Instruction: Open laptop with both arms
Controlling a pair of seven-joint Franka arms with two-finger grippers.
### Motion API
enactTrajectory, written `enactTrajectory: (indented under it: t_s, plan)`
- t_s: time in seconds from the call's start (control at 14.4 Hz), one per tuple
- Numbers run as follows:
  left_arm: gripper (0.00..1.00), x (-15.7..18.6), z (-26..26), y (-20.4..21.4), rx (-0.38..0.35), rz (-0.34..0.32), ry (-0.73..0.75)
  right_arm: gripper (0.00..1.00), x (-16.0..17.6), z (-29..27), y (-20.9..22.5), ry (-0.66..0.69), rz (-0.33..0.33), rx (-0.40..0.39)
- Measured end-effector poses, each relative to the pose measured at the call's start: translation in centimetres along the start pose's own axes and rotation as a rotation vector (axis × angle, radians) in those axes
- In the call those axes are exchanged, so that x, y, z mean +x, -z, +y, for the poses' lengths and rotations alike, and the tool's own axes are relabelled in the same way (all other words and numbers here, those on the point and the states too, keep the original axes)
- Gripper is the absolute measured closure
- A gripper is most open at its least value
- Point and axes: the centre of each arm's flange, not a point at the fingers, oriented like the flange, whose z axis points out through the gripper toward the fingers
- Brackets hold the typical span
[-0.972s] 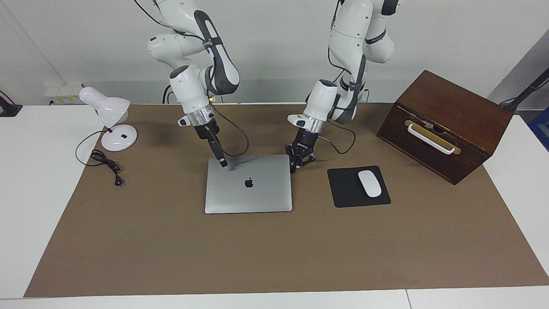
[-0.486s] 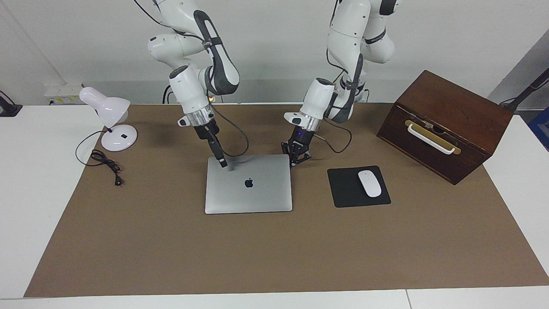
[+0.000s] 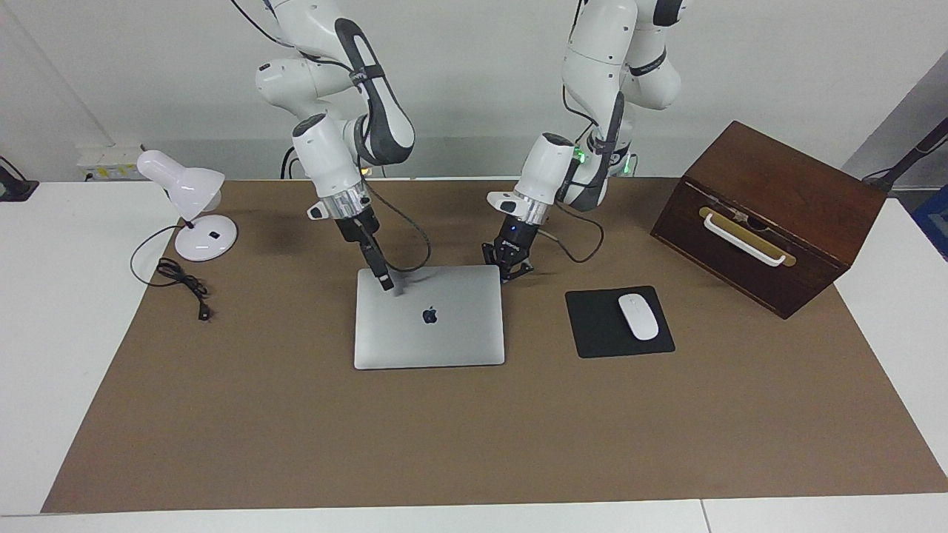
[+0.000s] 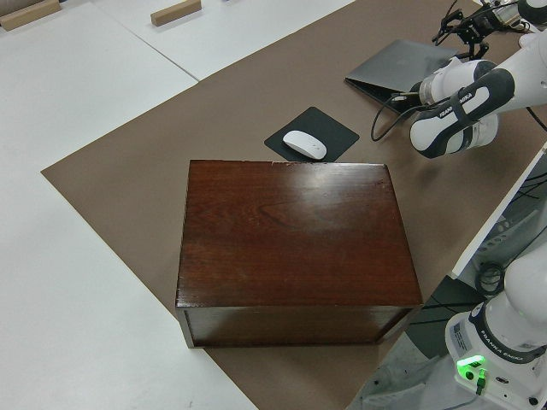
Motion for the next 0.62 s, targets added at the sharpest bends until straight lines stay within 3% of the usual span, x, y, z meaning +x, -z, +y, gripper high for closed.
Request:
enactTrajectory:
  t_s: [0.62]
  plan:
    - [0.99, 0.0, 0.0, 0.0, 0.000, 0.000, 0.000, 0.00, -0.1, -1.3, 0.0, -0.001, 0.001, 0.024]
